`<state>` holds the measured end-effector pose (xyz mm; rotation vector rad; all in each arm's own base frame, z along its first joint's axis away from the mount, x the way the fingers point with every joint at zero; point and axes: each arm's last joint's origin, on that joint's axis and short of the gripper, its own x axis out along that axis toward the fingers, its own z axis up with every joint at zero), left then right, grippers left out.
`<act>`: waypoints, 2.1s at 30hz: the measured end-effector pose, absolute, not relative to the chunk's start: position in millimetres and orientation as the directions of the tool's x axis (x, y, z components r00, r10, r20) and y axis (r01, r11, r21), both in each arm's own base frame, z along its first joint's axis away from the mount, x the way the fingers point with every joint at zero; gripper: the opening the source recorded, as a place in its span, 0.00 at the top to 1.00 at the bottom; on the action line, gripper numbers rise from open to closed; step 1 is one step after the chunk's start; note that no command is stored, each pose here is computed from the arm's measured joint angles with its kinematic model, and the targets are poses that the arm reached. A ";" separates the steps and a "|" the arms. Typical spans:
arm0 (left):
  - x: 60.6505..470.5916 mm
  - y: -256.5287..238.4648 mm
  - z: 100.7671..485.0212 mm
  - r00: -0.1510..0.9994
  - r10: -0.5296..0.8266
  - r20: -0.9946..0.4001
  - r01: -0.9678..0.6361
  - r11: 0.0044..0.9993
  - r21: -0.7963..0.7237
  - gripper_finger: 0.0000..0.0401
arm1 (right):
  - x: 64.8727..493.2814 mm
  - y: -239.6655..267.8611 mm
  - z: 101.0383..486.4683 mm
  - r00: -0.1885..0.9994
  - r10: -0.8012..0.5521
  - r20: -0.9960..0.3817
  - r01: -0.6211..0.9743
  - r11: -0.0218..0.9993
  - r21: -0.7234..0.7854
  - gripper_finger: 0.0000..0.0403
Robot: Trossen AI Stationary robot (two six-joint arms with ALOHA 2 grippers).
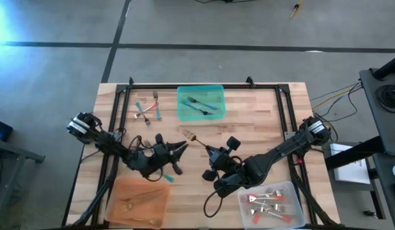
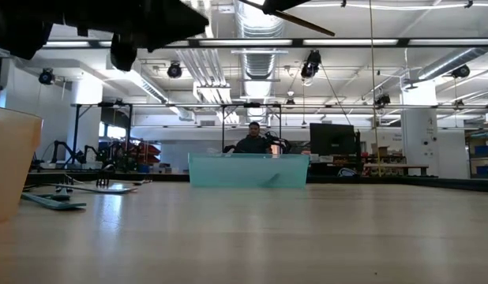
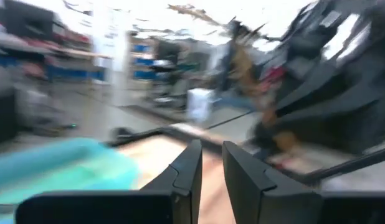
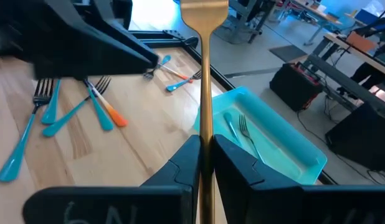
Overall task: Sort silverware by color (type)
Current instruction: Put the gold fork into the orange bin
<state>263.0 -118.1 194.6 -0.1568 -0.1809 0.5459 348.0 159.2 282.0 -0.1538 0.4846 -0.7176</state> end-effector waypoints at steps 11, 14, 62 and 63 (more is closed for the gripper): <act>270.7 -122.3 193.9 0.848 0.523 0.088 -0.497 0.841 -0.214 0.89 | 347.8 159.1 281.8 0.648 -0.663 -0.376 0.590 0.749 -0.303 0.92; 273.9 -124.0 194.3 0.919 0.377 0.113 -0.337 0.903 -0.265 0.88 | 347.8 159.1 281.5 0.648 -0.663 -0.376 0.587 0.749 -0.307 0.92; 302.8 -103.0 230.4 0.892 0.386 0.237 -0.321 0.908 -0.269 0.98 | 350.5 160.8 283.0 0.664 -0.649 -0.371 0.586 0.760 -0.280 0.92; 302.6 -103.1 230.2 0.891 0.387 0.236 -0.321 0.907 -0.272 0.98 | 350.7 160.8 283.0 0.666 -0.647 -0.373 0.585 0.762 -0.278 0.92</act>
